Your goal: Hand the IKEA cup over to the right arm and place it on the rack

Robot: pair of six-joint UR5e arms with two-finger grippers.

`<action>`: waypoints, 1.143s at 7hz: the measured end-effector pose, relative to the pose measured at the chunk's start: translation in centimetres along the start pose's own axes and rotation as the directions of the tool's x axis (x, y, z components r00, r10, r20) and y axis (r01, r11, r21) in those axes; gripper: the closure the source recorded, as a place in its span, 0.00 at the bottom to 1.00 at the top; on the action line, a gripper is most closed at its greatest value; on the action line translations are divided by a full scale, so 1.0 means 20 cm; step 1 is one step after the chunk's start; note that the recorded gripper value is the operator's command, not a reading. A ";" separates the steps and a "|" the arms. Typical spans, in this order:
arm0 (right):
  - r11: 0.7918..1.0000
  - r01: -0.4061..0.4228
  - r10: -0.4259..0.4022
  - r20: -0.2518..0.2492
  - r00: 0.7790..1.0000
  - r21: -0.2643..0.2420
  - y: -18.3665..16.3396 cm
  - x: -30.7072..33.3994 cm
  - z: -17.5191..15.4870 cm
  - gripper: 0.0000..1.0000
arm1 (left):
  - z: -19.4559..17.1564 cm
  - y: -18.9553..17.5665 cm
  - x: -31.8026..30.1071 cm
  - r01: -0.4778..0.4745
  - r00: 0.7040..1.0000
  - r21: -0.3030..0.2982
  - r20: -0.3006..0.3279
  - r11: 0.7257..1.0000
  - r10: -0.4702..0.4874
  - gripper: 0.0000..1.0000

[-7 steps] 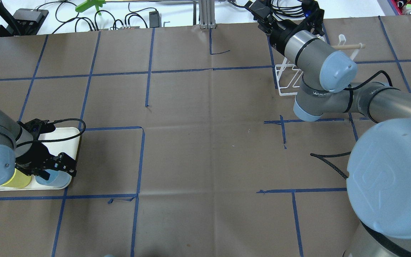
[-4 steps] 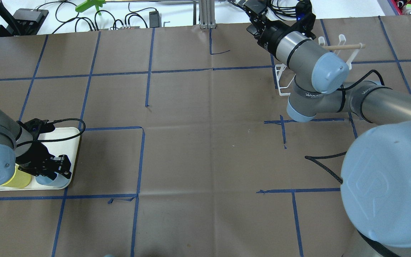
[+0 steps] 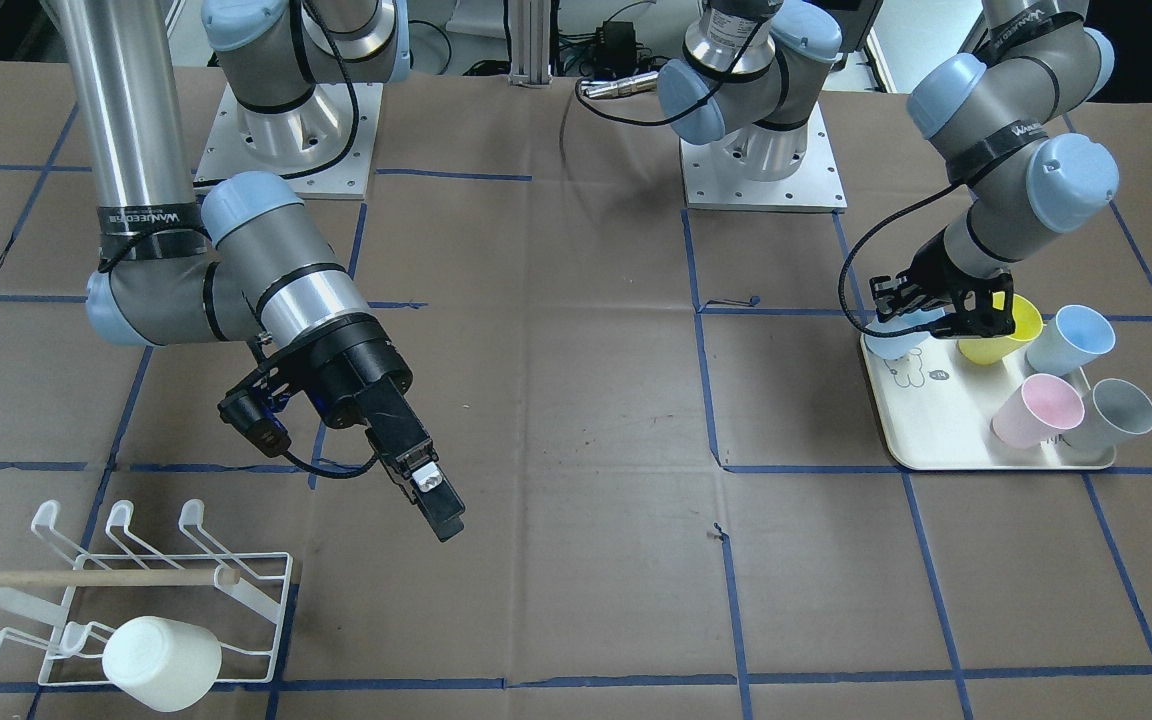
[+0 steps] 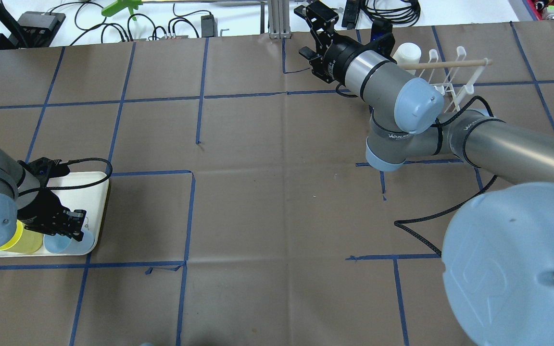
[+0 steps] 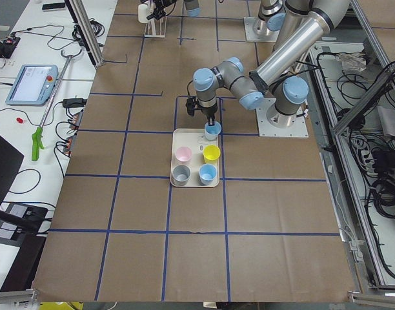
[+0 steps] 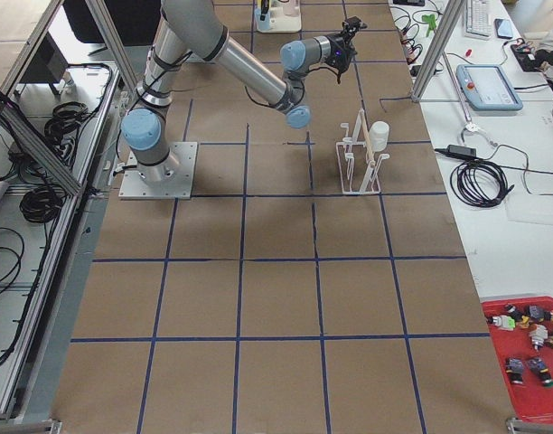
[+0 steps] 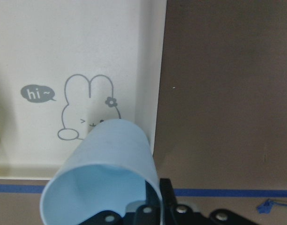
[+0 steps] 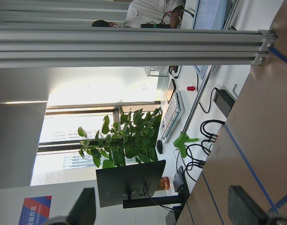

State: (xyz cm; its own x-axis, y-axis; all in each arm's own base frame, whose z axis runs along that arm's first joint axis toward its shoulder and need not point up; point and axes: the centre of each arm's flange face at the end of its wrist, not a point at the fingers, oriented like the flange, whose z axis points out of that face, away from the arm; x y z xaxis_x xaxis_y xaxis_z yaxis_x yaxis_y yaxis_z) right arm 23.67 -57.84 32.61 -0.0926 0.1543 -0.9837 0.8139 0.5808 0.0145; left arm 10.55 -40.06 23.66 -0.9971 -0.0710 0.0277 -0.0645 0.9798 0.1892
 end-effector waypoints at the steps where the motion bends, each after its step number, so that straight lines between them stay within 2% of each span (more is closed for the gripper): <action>1: 1.000 -0.003 0.003 -0.001 1.000 -0.003 0.01 0.00 0.00 0.00 | -0.03 0.00 0.00 0.004 1.000 0.000 0.011 1.000 -0.004 1.00; 3: 1.000 -0.005 0.005 -0.002 1.000 -0.004 0.02 -0.01 0.00 0.00 | -0.20 -0.04 -0.02 0.014 1.000 -0.008 0.014 1.000 -0.014 1.00; 5: 1.000 -0.005 0.005 -0.004 1.000 -0.007 0.03 0.00 0.01 0.00 | -0.57 -0.12 -0.01 0.012 1.000 -0.016 0.013 1.000 -0.012 1.00; 7: 1.000 -0.005 0.005 -0.005 1.000 -0.011 0.04 0.00 0.01 0.00 | -0.96 -0.18 0.06 -0.015 0.999 0.011 0.034 1.000 0.015 1.00; 8: 1.000 -0.004 0.004 -0.005 1.000 -0.013 0.04 0.00 0.01 0.00 | -1.09 -0.22 0.09 -0.031 0.998 0.033 0.047 0.999 0.029 1.00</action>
State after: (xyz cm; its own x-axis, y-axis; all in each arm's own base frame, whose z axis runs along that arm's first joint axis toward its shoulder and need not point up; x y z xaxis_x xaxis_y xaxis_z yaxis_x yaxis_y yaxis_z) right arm 24.53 -57.56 32.63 -0.0916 0.1606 -0.9828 0.8071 0.5901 0.0211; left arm 10.02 -48.46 44.24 -0.9994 -0.0337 -0.0125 -0.0352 0.9872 0.1557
